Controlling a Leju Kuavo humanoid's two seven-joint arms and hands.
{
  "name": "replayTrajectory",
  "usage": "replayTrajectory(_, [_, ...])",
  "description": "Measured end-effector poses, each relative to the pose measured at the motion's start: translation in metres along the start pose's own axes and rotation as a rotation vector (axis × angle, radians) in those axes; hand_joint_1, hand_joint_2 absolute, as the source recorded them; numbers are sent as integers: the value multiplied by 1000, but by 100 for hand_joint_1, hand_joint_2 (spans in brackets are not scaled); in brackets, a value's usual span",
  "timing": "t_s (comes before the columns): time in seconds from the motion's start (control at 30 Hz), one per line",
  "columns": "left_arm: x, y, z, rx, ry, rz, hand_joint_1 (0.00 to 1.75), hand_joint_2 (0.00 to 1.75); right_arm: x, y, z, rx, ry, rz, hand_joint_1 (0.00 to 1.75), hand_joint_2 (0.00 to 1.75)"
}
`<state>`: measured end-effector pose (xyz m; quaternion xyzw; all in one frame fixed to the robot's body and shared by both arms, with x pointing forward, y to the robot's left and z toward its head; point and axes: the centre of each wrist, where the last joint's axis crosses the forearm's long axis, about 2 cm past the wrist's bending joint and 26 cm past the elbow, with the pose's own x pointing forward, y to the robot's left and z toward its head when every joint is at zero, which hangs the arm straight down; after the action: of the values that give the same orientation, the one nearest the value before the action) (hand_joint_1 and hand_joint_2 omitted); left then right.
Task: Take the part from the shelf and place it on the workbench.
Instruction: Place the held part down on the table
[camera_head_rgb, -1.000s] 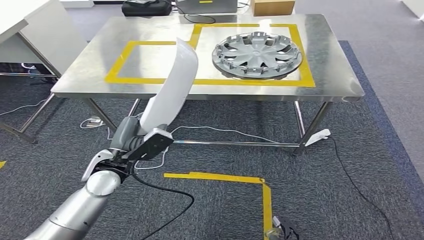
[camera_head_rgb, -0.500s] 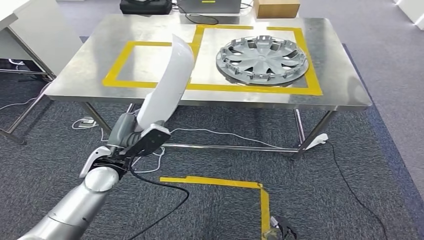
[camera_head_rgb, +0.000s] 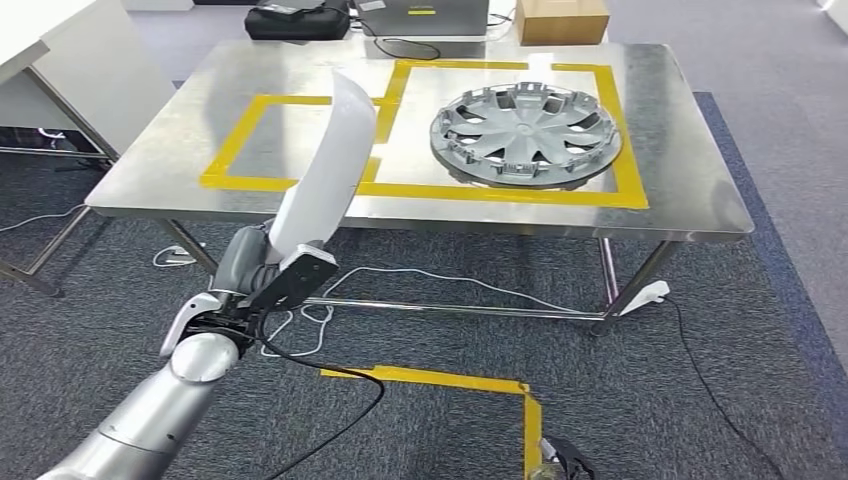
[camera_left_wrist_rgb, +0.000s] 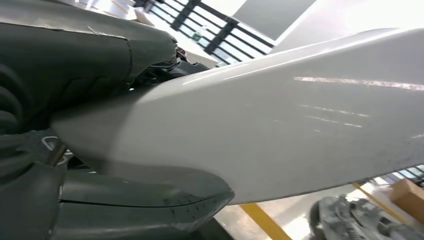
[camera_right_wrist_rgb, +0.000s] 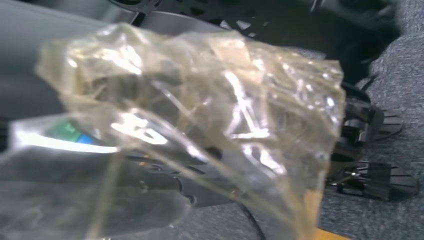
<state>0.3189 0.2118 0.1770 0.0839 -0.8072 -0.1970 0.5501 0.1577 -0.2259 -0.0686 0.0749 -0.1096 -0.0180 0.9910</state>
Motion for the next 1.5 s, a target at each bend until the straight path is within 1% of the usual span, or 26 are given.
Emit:
replayTrajectory(0.17, [-6,0,2,10,31,-8,175,175,0,0,0,-2,-1,3,0,0])
replayTrajectory(0.43, [-5,1,-2,32,38,-6,175,175,5,0,1,-3,13,9,0,0])
replayTrajectory(0.6, [-6,-1,-3,26,44,-3,175,175,4,0,1,-3,21,10,0,0])
replayTrajectory(0.87, [-6,-5,-4,-41,43,-22,175,175,10,1,1,4,19,14,0,0])
replayTrajectory(1.2, [-6,-10,-7,-110,32,-39,175,175,10,1,1,12,25,18,0,0])
replayTrajectory(1.5, [0,-13,-14,-181,-9,-76,175,175,13,1,2,22,32,28,0,0])
